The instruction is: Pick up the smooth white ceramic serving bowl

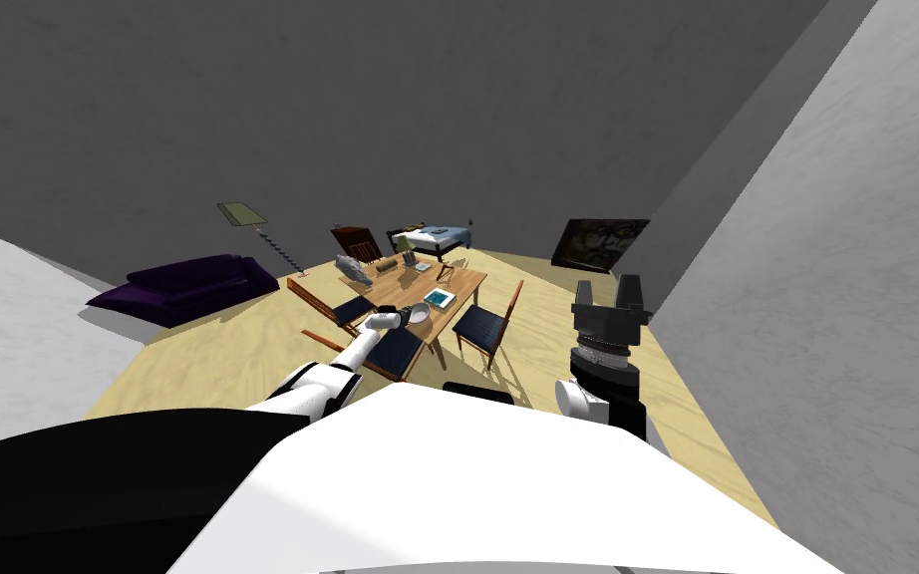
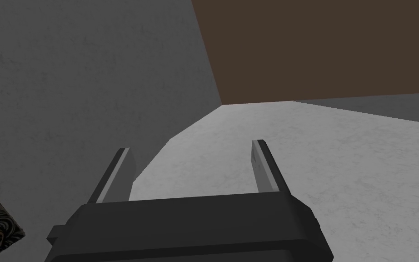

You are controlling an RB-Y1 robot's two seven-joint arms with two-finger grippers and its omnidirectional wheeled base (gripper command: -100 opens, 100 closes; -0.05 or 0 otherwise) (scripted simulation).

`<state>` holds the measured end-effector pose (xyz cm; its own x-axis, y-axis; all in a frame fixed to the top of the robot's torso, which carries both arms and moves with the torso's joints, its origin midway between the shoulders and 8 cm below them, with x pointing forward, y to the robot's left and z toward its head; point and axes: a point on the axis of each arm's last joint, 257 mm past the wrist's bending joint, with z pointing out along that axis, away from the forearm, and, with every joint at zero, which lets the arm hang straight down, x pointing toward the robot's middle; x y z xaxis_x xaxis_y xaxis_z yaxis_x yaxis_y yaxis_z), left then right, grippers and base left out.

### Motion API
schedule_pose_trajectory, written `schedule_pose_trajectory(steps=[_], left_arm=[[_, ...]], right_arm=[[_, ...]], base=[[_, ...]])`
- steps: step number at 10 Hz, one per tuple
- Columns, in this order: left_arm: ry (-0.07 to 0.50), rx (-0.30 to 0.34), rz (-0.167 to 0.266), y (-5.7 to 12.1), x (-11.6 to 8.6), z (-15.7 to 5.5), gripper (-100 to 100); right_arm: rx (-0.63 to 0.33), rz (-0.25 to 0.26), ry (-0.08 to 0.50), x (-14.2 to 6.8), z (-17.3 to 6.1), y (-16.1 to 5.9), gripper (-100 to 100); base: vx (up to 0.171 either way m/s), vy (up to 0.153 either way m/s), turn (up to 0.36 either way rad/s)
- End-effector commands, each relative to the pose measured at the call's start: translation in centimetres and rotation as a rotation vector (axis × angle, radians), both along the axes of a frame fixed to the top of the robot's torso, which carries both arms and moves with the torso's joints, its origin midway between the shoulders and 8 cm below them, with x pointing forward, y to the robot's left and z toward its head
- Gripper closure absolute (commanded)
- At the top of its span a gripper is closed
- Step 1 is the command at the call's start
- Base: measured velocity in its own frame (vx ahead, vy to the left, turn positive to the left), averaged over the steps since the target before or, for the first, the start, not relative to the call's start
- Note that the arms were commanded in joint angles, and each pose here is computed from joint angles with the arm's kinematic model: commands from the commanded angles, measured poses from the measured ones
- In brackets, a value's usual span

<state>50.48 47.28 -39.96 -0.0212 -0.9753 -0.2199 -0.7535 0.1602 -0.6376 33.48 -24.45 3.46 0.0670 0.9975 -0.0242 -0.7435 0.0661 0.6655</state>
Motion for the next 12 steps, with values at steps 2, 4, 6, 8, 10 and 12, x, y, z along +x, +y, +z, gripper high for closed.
schedule_pose_trajectory(steps=[2,4,6,8,10,12], left_arm=[[0.088,-0.013,0.030,1.2,-2.0,-1.9,-100],[0.093,-0.013,0.033,1.4,-2.2,-2.0,-100],[0.149,-0.023,0.053,2.0,-3.7,-3.5,-100],[0.174,-0.029,0.061,2.2,-4.5,-4.2,-100],[0.190,-0.033,0.065,2.1,-4.9,-4.7,-100],[0.193,-0.033,0.071,1.7,-5.4,-6.0,-100]], right_arm=[[0.000,0.000,0.000,0.0,0.0,0.0,0],[0.000,0.000,0.000,0.0,0.0,0.0,0],[0.000,0.000,0.000,0.0,0.0,0.0,0],[0.000,0.000,0.000,0.0,0.0,0.0,0],[0.000,0.000,0.000,0.0,0.0,0.0,0],[0.000,0.000,0.000,0.0,0.0,0.0,0]], base=[[0.066,0.035,-0.088],[0.030,0.009,-0.007],[0.025,0.007,-0.060],[0.024,0.013,-0.025],[0.020,0.005,-0.032],[0.017,0.017,-0.022]])
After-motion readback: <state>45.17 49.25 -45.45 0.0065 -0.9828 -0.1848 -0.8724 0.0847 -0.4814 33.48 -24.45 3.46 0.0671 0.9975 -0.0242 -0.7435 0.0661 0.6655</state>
